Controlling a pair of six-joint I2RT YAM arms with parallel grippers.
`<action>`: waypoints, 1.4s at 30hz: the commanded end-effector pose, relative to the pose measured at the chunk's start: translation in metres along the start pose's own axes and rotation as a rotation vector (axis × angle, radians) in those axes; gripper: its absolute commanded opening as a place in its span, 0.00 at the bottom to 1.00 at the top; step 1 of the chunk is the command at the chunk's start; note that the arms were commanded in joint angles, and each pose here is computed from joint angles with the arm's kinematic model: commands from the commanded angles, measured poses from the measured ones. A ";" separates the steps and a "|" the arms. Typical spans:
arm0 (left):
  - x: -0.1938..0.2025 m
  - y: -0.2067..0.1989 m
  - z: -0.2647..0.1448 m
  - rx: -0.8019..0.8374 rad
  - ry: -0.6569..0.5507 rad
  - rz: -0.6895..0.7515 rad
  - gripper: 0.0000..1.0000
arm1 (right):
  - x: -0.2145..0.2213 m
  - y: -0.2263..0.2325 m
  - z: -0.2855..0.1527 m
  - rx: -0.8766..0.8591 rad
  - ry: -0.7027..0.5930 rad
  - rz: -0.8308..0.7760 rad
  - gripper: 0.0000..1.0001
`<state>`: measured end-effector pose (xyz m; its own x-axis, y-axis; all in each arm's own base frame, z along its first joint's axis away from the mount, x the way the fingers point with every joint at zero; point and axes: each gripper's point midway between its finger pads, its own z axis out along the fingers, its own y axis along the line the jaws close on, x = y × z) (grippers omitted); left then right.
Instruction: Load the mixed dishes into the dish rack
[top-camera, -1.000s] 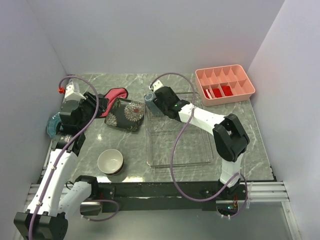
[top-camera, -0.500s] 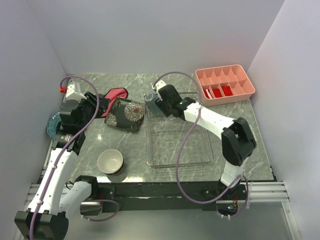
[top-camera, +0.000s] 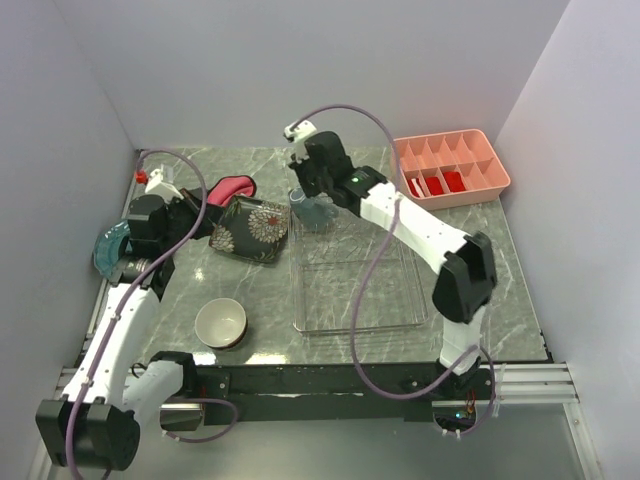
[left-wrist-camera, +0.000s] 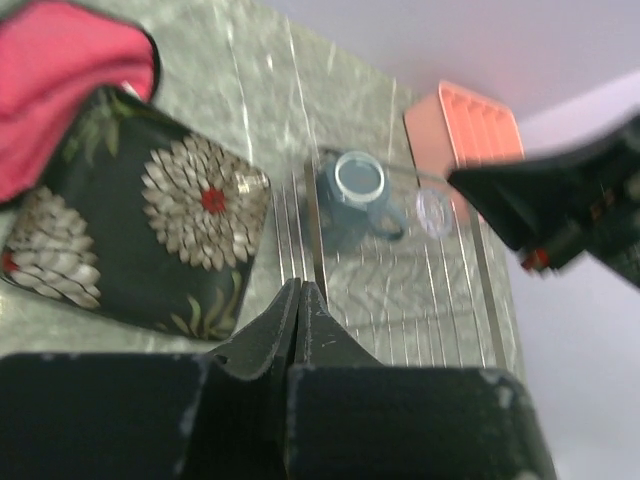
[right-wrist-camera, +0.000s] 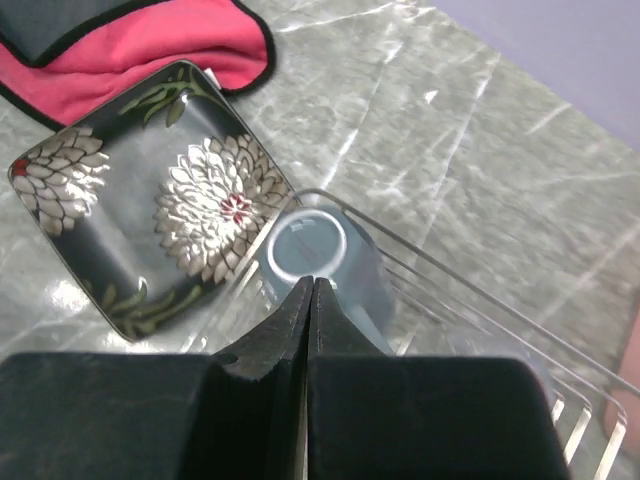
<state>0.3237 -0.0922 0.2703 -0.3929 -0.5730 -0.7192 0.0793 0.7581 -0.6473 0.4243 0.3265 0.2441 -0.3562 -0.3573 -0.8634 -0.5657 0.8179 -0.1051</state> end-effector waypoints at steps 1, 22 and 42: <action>0.024 -0.003 0.005 0.067 0.103 -0.002 0.01 | -0.013 0.013 0.028 -0.035 -0.024 0.029 0.00; 0.003 -0.008 0.017 0.069 0.067 0.009 0.01 | 0.080 -0.004 -0.002 0.024 0.169 -0.049 0.00; -0.030 -0.020 0.003 0.070 0.139 0.464 0.70 | -0.020 -0.011 -0.103 -0.102 -0.080 -0.012 0.57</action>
<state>0.3444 -0.0987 0.3055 -0.4174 -0.4056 -0.8132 0.2168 0.8246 -0.5226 0.3921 0.2927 0.2595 -0.3636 -0.3629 -0.8580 -0.6018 0.7946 -0.0811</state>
